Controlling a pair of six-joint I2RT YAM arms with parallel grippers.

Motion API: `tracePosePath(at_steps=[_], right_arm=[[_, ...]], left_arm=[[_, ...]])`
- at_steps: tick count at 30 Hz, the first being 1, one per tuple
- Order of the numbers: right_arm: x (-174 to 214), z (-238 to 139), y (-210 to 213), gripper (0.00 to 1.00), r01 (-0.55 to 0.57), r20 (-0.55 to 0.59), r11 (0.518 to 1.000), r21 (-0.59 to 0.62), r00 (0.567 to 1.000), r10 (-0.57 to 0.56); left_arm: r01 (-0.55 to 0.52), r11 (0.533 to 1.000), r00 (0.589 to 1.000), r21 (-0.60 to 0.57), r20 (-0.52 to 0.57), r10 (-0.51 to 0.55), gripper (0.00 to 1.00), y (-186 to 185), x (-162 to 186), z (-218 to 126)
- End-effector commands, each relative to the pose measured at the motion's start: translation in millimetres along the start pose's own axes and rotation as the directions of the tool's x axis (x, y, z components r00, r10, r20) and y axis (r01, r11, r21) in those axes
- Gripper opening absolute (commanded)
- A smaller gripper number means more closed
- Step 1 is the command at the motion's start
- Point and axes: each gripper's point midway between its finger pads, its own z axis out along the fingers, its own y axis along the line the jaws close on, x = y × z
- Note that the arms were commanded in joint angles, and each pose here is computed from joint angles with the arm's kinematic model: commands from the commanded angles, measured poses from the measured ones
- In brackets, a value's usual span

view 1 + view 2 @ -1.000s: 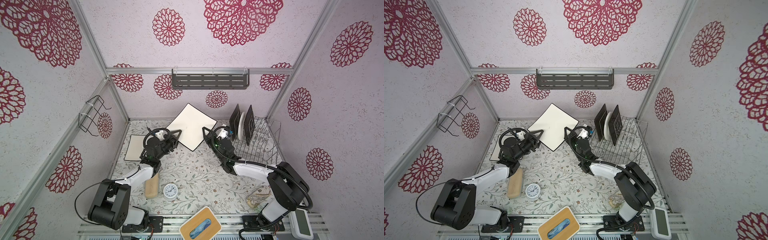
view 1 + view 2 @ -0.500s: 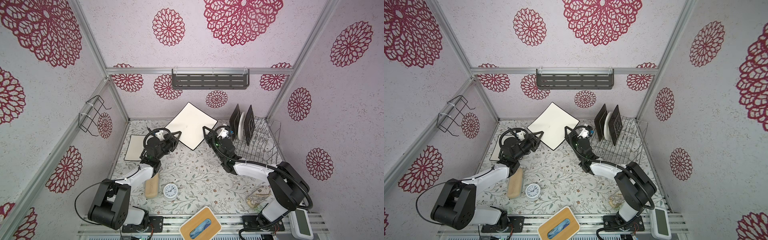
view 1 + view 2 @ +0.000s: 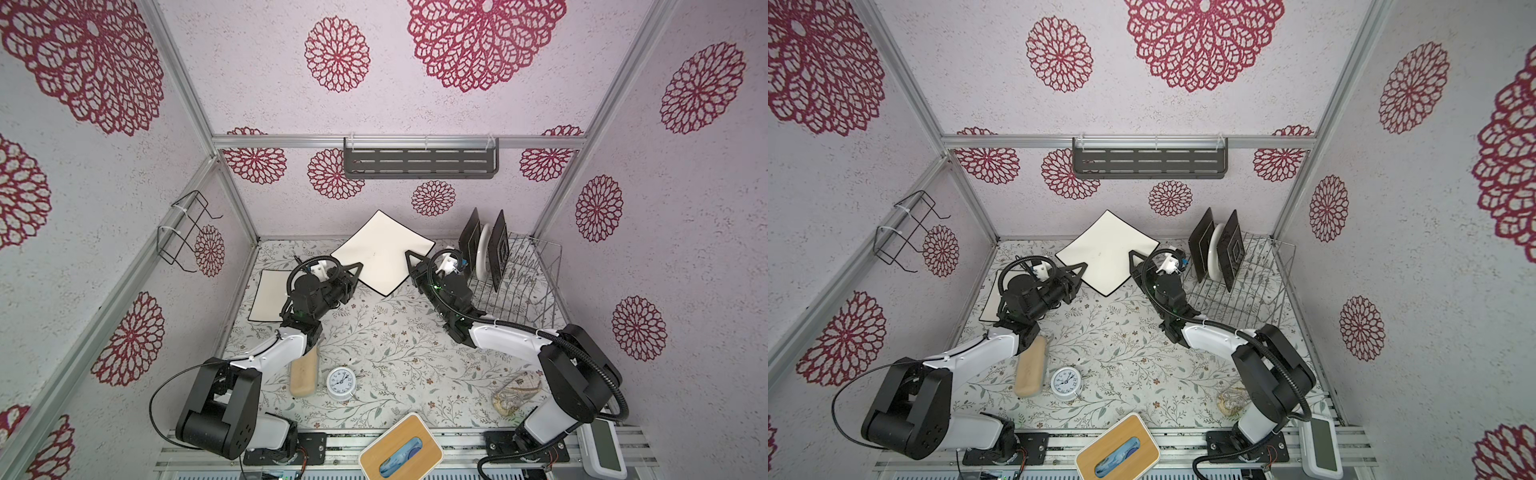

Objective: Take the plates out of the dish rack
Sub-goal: 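Open the right gripper off the white plate while the left gripper holds it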

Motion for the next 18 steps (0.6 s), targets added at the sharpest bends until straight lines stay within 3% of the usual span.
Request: tracePosePath(at_steps=[1, 7, 18], right_arm=[[-36.7, -21.1, 92.1, 0.42, -0.032, 0.079, 0.962, -0.271, 0.995, 0.055], [-42.1, -25.3, 82.3, 0.60, -0.042, 0.089, 0.966, -0.254, 0.994, 0.066], [-46.0, -30.3, 62.7, 0.69, -0.071, 0.093, 0.973, -0.220, 0.991, 0.093]], left_arm=[[-0.047, 0.995, 0.999, 0.087, 0.014, 0.046, 0.00, -28.7, -1.7, 0.2], [-0.047, 0.992, 0.998, 0.115, 0.044, 0.042, 0.00, -39.2, -7.0, -2.7], [-0.034, 0.983, 0.996, 0.180, 0.093, 0.018, 0.00, -60.9, -23.0, -8.8]])
